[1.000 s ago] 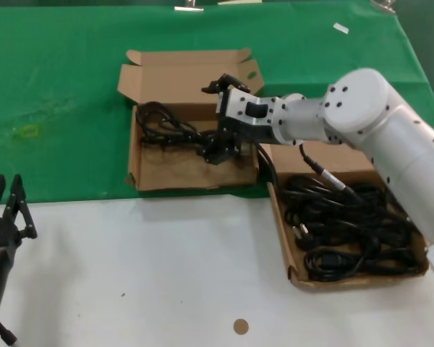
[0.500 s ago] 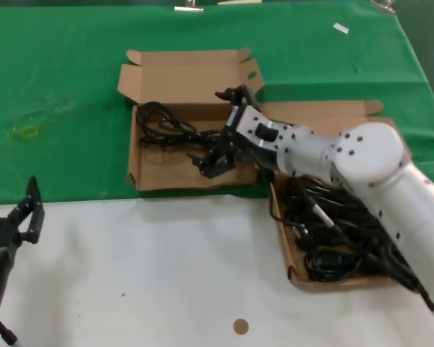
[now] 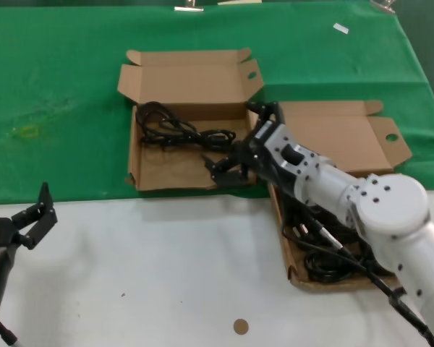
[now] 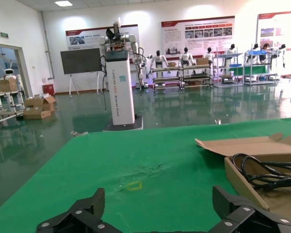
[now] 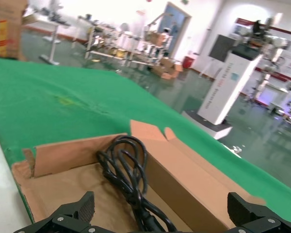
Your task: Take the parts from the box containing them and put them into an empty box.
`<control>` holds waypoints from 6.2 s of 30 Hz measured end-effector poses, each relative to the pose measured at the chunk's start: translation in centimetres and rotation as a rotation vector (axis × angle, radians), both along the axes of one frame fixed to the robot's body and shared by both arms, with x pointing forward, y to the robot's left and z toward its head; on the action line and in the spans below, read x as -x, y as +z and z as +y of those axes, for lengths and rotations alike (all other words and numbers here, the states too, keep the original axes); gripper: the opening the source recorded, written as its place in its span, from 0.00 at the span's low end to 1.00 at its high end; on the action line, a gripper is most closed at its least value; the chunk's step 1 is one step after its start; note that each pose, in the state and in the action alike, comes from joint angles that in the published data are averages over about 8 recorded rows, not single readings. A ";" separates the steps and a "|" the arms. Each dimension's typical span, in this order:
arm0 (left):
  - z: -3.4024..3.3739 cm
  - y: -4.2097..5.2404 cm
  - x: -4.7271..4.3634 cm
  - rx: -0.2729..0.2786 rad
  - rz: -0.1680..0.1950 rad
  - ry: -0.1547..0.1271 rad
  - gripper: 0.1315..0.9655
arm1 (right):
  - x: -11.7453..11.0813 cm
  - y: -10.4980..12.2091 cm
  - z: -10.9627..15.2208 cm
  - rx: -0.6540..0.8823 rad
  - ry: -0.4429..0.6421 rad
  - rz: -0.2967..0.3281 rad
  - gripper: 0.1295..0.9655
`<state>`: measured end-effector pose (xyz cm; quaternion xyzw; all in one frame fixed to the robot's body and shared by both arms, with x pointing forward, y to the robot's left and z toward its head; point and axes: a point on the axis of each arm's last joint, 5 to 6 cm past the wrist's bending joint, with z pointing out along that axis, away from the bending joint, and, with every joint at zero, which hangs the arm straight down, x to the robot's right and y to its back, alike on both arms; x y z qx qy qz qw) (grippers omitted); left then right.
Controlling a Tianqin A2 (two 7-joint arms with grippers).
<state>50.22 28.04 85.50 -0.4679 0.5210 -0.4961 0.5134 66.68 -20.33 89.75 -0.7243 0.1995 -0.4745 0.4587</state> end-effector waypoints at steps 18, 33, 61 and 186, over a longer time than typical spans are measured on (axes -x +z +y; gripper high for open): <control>0.00 0.00 0.00 0.000 0.000 0.000 0.95 | 6.3 -3.0 -3.1 -0.243 -0.201 -0.003 1.00; 0.00 0.00 0.00 0.000 0.000 0.000 1.00 | 12.3 -4.2 -6.0 -0.409 -0.379 -0.010 1.00; 0.00 0.00 0.00 0.000 0.000 0.000 1.00 | 14.8 -4.3 -7.2 -0.467 -0.451 -0.016 1.00; 0.00 0.00 0.00 0.000 0.000 0.000 1.00 | 14.8 -4.3 -7.2 -0.467 -0.450 -0.016 1.00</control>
